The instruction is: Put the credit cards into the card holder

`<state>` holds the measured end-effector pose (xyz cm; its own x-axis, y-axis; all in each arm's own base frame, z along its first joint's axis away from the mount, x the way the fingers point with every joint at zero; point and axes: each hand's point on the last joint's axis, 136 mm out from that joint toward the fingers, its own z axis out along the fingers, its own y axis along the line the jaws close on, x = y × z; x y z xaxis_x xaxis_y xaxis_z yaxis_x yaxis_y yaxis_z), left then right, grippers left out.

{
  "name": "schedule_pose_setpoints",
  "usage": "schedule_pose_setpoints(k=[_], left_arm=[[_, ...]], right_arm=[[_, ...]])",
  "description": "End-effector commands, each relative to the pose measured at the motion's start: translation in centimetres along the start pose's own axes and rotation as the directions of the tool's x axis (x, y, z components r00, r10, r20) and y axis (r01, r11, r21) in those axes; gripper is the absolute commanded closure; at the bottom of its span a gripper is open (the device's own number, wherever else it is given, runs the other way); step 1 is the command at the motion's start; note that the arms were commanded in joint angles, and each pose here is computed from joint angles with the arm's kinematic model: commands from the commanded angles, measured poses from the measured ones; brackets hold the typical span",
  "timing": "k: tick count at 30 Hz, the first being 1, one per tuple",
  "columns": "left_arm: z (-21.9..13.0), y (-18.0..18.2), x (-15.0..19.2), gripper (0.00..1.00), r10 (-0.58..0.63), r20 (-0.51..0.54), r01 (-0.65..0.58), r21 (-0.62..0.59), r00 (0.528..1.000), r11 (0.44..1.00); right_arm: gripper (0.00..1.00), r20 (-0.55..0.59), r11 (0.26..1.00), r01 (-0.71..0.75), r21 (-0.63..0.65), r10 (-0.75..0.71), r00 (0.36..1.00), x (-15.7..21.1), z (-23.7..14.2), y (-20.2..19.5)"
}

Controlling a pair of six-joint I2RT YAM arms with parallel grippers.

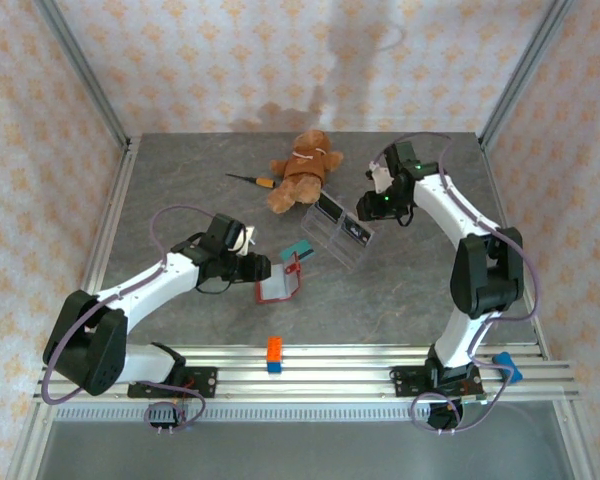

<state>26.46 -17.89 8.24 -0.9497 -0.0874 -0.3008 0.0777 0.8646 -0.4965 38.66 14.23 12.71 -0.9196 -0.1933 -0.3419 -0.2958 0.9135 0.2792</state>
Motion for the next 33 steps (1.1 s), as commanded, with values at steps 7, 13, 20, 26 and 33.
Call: schedule_pose_setpoints(k=[7,13,20,26,33], left_arm=[[-0.7,0.2,-0.8,0.57,0.011,0.018,-0.010,-0.023,1.000,1.000],[-0.7,0.1,-0.7,0.57,0.014,0.008,-0.014,-0.021,1.000,1.000],[-0.4,0.0,-0.7,0.57,0.015,-0.002,-0.015,-0.012,1.000,1.000],[-0.2,-0.2,-0.9,0.57,0.017,-0.003,-0.017,-0.004,1.000,1.000],[0.3,-0.2,-1.0,0.57,0.012,-0.009,-0.012,0.001,1.000,1.000]], right_arm=[[0.70,-0.090,0.998,-0.019,0.055,0.024,0.996,1.5,1.9,-1.6],[0.81,-0.058,0.995,-0.069,0.067,0.073,0.996,1.7,0.8,-1.4],[0.92,-0.011,0.981,-0.175,0.087,0.177,0.984,3.5,-0.1,-1.6],[1.00,0.142,0.907,-0.393,0.153,0.373,0.917,5.3,-2.1,-3.1],[0.78,0.229,0.903,-0.423,0.076,0.397,0.889,6.3,-3.2,-2.1]])
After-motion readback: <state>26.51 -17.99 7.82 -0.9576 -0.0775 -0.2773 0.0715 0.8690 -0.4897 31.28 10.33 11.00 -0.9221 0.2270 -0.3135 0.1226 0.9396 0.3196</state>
